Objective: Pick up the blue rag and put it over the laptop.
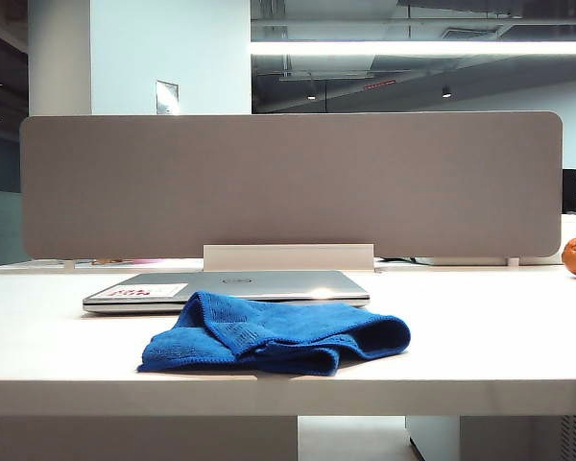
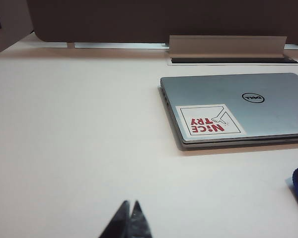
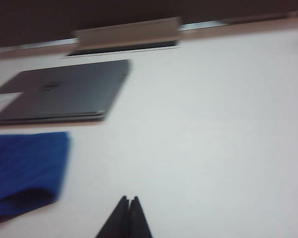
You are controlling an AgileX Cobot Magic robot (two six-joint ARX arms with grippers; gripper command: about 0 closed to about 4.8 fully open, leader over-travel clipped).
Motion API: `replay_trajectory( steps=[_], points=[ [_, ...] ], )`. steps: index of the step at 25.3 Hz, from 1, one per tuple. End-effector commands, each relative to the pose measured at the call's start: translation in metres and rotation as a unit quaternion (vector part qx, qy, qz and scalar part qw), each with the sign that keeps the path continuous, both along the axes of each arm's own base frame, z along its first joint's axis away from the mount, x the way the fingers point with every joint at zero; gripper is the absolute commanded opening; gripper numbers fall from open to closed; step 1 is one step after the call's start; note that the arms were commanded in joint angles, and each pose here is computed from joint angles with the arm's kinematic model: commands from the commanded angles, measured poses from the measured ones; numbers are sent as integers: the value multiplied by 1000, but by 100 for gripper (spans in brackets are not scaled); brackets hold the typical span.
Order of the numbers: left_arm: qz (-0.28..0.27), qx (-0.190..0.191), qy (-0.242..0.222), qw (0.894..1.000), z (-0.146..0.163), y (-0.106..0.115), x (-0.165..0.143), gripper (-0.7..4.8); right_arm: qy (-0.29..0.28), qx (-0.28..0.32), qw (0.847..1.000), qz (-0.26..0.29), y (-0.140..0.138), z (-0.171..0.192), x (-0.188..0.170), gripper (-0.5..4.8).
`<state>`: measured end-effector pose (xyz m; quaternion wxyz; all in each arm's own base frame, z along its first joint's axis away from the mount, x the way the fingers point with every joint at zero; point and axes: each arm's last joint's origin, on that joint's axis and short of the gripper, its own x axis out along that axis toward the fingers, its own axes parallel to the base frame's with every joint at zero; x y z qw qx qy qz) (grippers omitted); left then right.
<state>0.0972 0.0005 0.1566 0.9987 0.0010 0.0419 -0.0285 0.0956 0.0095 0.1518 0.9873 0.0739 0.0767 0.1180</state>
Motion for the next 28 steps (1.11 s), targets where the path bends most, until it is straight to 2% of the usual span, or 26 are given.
replay_trajectory(
  steps=[1, 5, 12, 20, 23, 28],
  points=[
    [-3, 0, -10, 1000, 3, 0, 0, -6, -4, 14, 998, 57, 3, 0, -1, -1],
    [-3, 0, -10, 1000, 3, 0, 0, -6, 9, 62, 993, 101, 6, 1, -2, 0],
    [-3, 0, -11, 1000, 3, 0, 0, -6, 21, 85, 980, 177, 10, 1, -4, 0],
    [-4, 0, -12, 1000, 4, 0, 0, -5, 32, 108, 977, 182, 10, 1, -5, 0],
    [-22, -1, -14, 1000, 5, -1, 0, -6, 32, 108, 977, 183, 10, 1, -5, 0],
    [-39, -4, -45, 998, 26, -2, -5, -5, 32, 108, 977, 183, 10, 1, -5, 0]
  ],
)
